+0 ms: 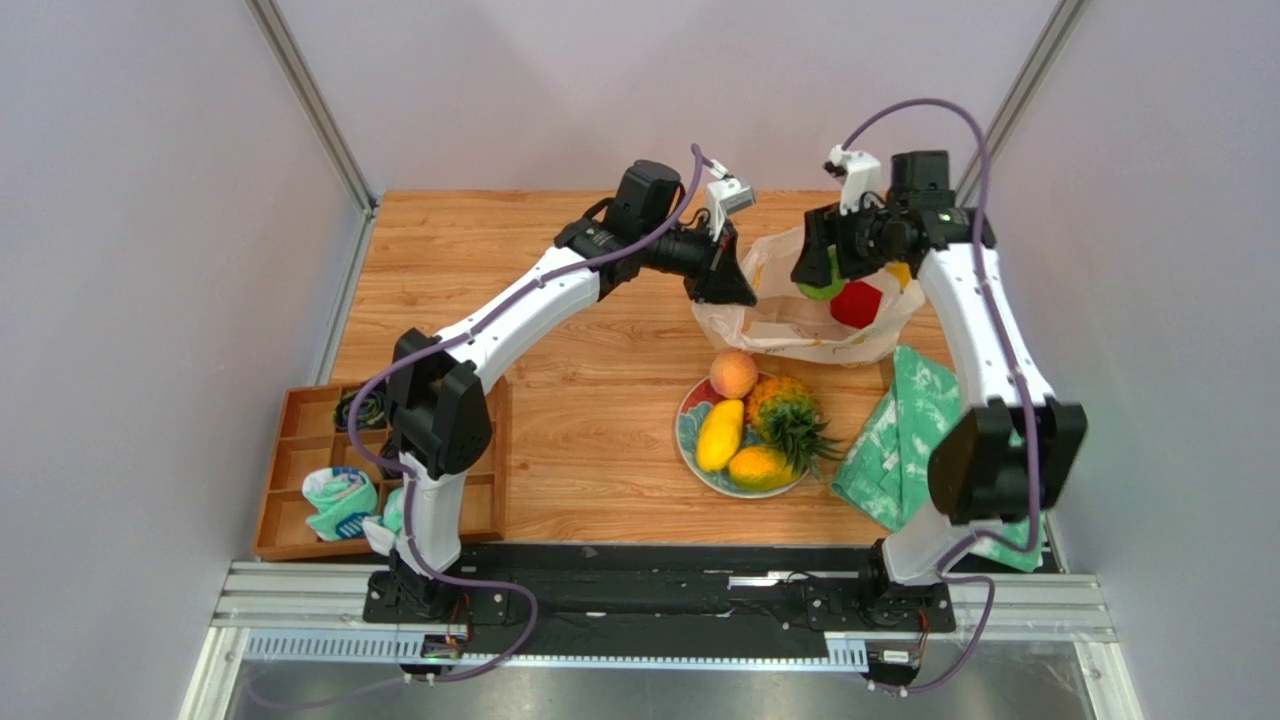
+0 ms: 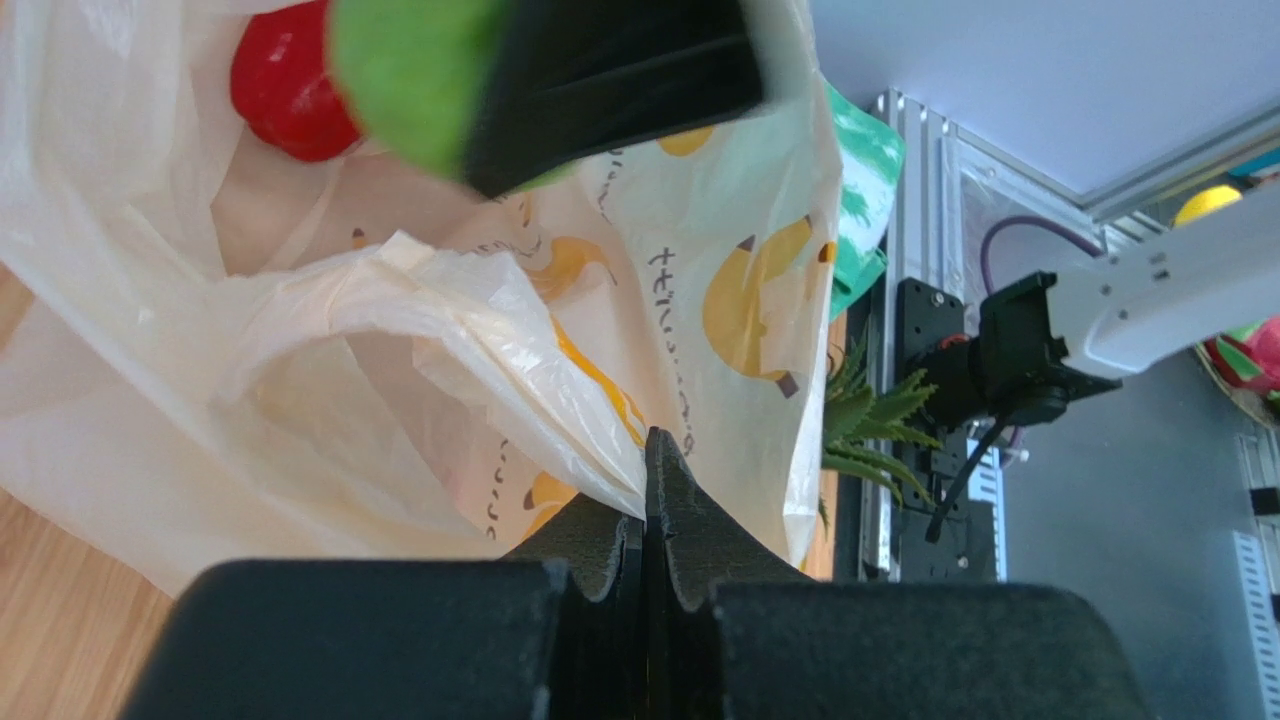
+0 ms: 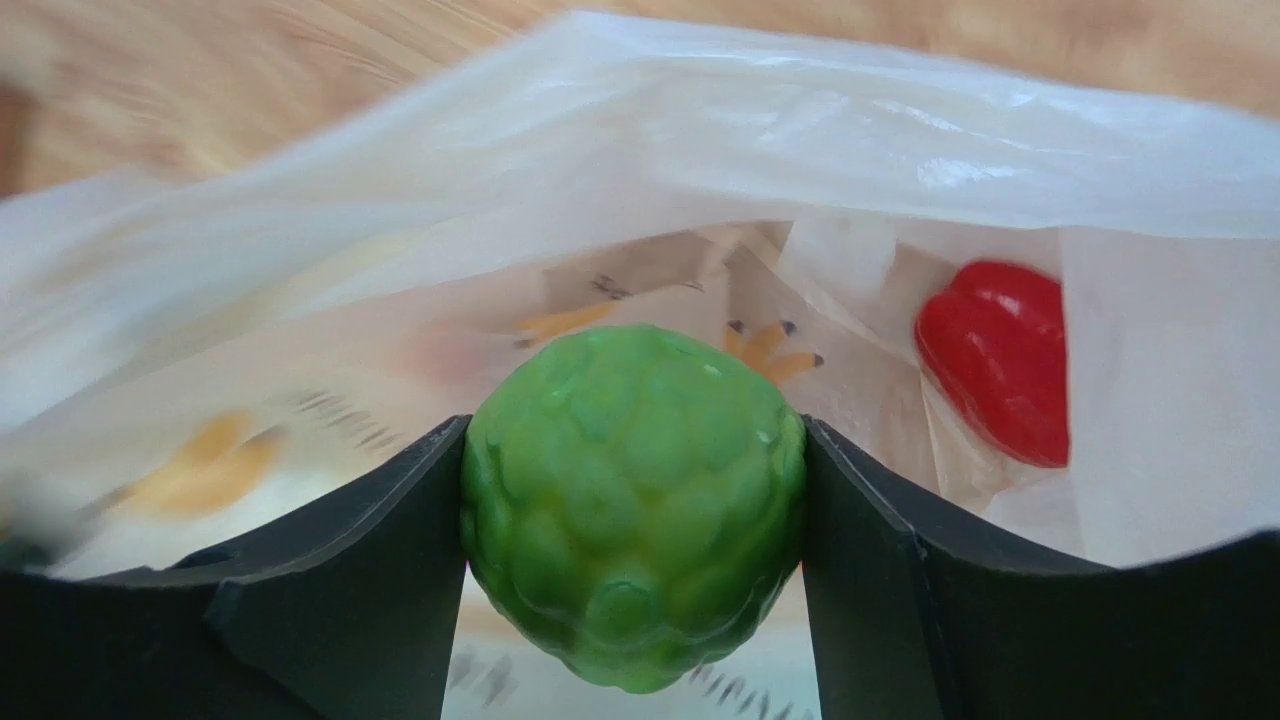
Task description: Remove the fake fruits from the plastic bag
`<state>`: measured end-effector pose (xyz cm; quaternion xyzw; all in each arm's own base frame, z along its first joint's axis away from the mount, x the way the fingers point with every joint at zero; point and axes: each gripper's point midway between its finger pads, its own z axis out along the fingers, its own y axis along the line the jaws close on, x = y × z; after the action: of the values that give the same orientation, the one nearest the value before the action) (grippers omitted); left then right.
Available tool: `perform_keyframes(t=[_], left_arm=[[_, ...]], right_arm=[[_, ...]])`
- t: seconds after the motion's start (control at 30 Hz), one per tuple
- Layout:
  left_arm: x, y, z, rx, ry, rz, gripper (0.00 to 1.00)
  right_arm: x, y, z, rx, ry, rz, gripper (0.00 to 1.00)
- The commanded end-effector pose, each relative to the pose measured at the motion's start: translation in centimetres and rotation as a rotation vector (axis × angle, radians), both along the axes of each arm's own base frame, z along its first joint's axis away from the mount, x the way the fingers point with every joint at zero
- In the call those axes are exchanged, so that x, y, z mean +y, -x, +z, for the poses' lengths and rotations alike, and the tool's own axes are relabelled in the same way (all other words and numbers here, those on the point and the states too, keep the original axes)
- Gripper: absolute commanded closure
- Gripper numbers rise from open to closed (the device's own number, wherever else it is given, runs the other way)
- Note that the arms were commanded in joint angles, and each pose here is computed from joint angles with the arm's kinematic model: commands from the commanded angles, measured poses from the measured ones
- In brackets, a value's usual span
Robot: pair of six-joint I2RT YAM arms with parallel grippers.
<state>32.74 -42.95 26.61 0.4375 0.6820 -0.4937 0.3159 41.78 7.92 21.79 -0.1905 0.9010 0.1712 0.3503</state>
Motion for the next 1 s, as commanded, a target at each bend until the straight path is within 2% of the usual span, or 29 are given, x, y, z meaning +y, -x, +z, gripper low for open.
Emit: perform_keyframes(t=[0.0,0.1,0.2,0.23,0.27,0.33,0.4,0.47,0.6,0.8,0.97], left_arm=[[-1.0,-2.1,2.1,-0.037,0.059,0.04,1.0],[-0.9,-3.4,2.3,-0.005,0.078,0.086,1.0],[0.0,-6.6,2.6,0.06,0.106,0.207,1.0],[0.3,-7.5,3.0,0.102,0.124,0.252,1.0],[1.2,-9.4,4.1,0.075,0.154,0.313,1.0],[2.1,-10.9,4.9,0.055,0.169,0.359,1.0],[3.0,-12.2,6.3,0.013,0.189,0.382,1.0],[3.6,-12.8,7.1,-0.001,0.202,0.389,1.0],[4.3,-12.7,7.1,0.003,0.197,0.397,1.0],[5.1,-12.7,5.4,0.062,0.171,0.425,1.0],[5.4,-12.2,4.2,0.102,0.16,0.412,1.0]], right_arm=[[2.4,6.3,7.1,-0.149,-0.073,0.181,0.68],[3.4,8.7,8.9,-0.208,-0.088,0.225,0.66],[5.9,11.4,9.8,-0.229,-0.107,0.341,0.63],[7.8,12.8,9.5,-0.229,-0.104,0.447,0.62],[8.5,14.2,8.3,-0.168,-0.099,0.492,0.63],[10.4,16.1,6.4,-0.124,-0.08,0.606,0.64],[11.2,16.2,4.1,-0.088,-0.063,0.635,0.65],[12.5,15.7,3.2,-0.118,-0.037,0.677,0.65],[14.6,14.1,1.1,-0.131,0.026,0.76,0.65],[17.9,13.9,-2.7,-0.096,0.07,0.898,0.65],[19.8,13.0,-6.8,-0.041,0.095,0.914,0.65]])
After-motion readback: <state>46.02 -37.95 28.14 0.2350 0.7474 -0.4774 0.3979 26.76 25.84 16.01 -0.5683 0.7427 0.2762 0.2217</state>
